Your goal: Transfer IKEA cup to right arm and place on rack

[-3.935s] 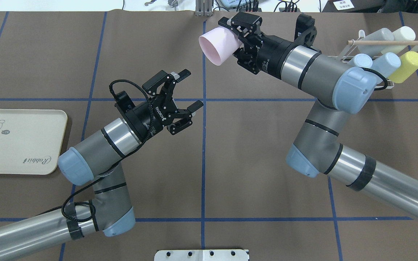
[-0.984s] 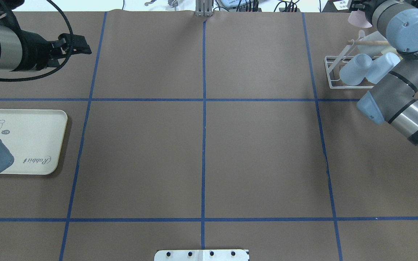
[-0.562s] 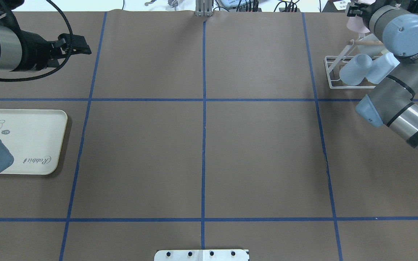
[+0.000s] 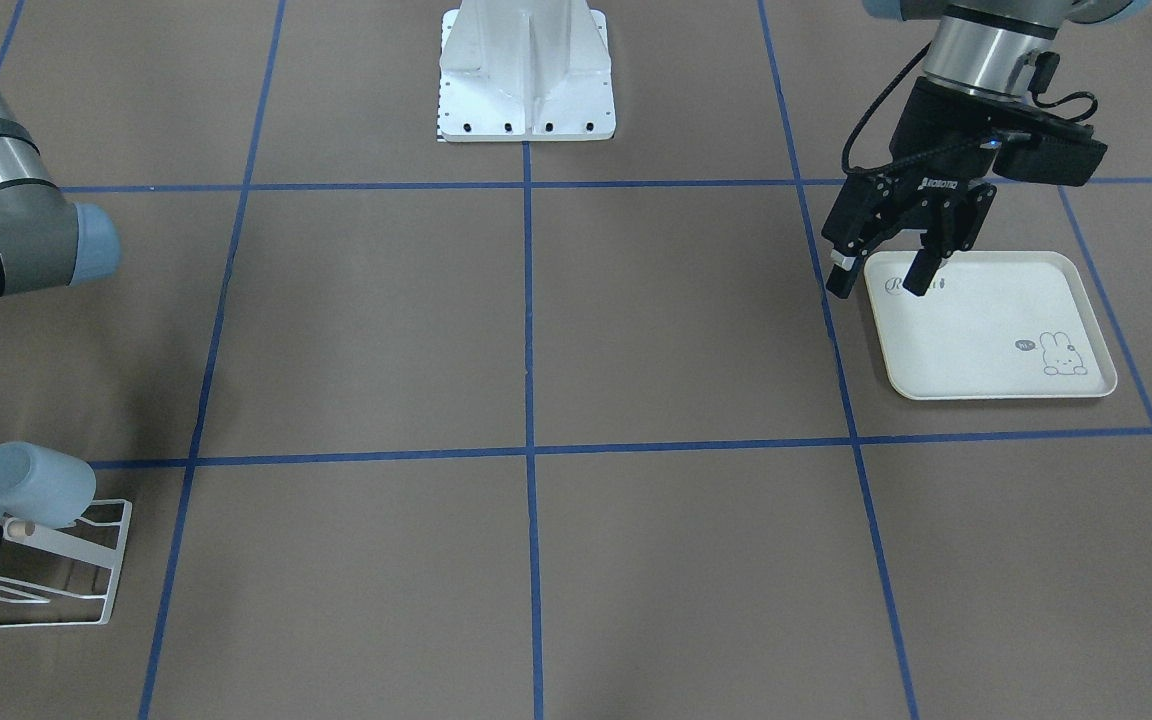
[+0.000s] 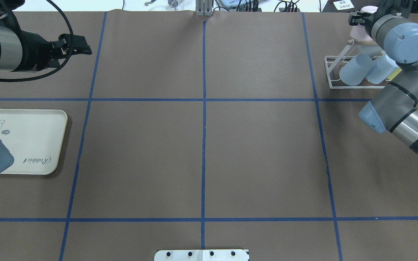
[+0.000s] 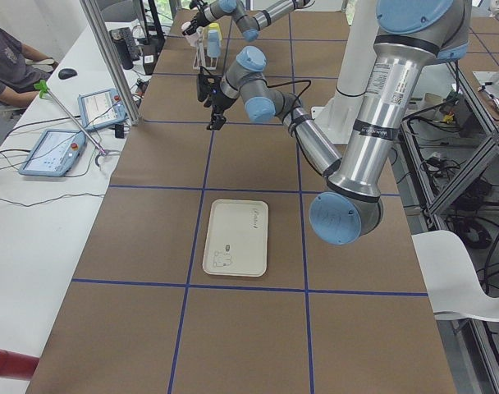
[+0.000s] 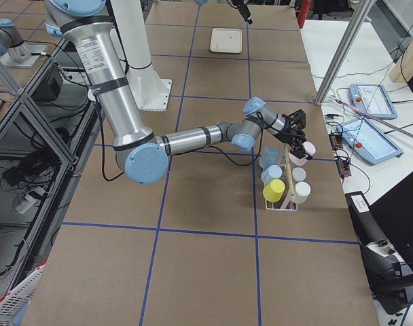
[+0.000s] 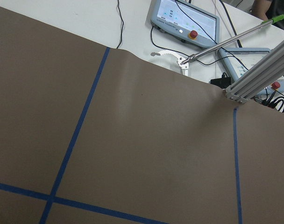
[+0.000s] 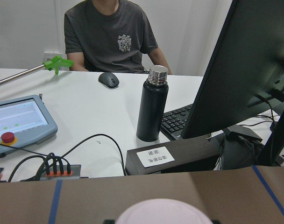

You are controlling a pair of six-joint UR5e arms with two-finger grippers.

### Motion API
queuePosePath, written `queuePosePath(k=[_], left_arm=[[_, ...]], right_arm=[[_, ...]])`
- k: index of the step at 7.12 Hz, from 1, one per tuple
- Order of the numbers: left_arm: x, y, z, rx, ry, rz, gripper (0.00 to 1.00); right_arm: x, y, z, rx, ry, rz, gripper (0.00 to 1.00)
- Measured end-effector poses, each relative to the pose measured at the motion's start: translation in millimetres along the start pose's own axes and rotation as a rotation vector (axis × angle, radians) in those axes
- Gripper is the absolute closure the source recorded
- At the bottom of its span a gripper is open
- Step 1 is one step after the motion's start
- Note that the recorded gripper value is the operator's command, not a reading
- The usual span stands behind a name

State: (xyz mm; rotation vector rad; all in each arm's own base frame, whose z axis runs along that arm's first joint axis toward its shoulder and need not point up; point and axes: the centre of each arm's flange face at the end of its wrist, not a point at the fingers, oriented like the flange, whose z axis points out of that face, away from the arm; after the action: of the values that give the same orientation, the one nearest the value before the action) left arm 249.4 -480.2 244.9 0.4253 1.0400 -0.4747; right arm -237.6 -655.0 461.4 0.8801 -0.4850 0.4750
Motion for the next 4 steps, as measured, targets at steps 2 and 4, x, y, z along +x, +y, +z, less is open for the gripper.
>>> queuePosePath(k=[2,4], left_arm=[[0.1,0.0,-0.1,0.0,0.001,0.0,0.0],[0.4,0.1,-0.6,0.001,0.003,-0.001,0.0]], right_arm=[[-3.5,6.5,0.2,-0.007,-0.003,-0.009,0.23],[-4.6,9.4,1.1,-0.01,-0.004,-0.012,0.0]])
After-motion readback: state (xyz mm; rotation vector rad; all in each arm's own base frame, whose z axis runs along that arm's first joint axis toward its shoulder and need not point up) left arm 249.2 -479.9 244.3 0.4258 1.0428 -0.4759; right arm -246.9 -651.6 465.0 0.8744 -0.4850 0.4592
